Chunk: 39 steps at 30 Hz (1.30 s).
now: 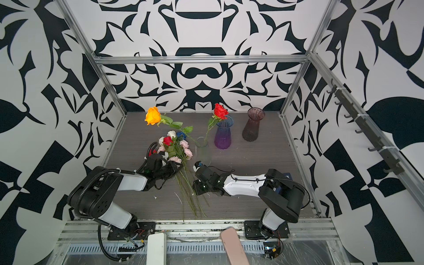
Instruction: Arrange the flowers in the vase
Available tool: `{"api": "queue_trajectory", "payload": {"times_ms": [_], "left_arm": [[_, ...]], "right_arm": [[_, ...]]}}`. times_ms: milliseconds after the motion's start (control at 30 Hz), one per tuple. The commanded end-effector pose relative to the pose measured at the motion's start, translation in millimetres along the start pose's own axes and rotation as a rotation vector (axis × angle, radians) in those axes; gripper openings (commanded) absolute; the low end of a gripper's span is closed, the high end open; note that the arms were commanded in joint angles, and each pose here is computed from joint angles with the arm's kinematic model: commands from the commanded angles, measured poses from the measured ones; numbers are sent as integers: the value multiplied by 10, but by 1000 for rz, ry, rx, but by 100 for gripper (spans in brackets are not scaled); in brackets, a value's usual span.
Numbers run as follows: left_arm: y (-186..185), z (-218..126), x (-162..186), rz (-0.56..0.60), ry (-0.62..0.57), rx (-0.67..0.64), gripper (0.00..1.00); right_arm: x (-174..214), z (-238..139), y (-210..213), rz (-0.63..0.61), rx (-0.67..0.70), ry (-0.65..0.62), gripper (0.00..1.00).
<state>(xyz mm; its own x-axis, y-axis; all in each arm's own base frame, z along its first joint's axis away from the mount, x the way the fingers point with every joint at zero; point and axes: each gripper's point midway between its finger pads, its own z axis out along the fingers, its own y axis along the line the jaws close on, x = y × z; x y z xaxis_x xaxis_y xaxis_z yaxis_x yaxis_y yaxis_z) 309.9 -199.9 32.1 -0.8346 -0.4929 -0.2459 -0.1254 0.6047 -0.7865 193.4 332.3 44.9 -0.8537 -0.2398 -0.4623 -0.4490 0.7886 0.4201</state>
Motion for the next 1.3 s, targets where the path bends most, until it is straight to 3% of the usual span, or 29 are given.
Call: {"api": "queue_trajectory", "payload": {"times_ms": [0,333,500,667,900,1000,1267], "left_arm": [[-64,74,-153,14,-29,31,31],[-23,133,-351,-54,-56,146,27],[-261,24,-331,-7,-52,296,42],[-621,-322,-288,114,-82,422,52],[-736,-779,-127,217,-41,281,58],[-626,-1017,-17,240,-63,198,68],[-462,-1339,192,181,-130,210,69]], "right_arm": [[-151,-25,137,-17,-40,-35,35],[-137,60,98,-10,-5,-2,35],[-140,68,89,-15,3,-3,34],[-142,82,109,-16,-4,-4,34],[-140,145,181,-32,-21,9,34],[-149,169,182,-34,-15,8,33],[-222,90,34,-12,83,-57,27]]}}
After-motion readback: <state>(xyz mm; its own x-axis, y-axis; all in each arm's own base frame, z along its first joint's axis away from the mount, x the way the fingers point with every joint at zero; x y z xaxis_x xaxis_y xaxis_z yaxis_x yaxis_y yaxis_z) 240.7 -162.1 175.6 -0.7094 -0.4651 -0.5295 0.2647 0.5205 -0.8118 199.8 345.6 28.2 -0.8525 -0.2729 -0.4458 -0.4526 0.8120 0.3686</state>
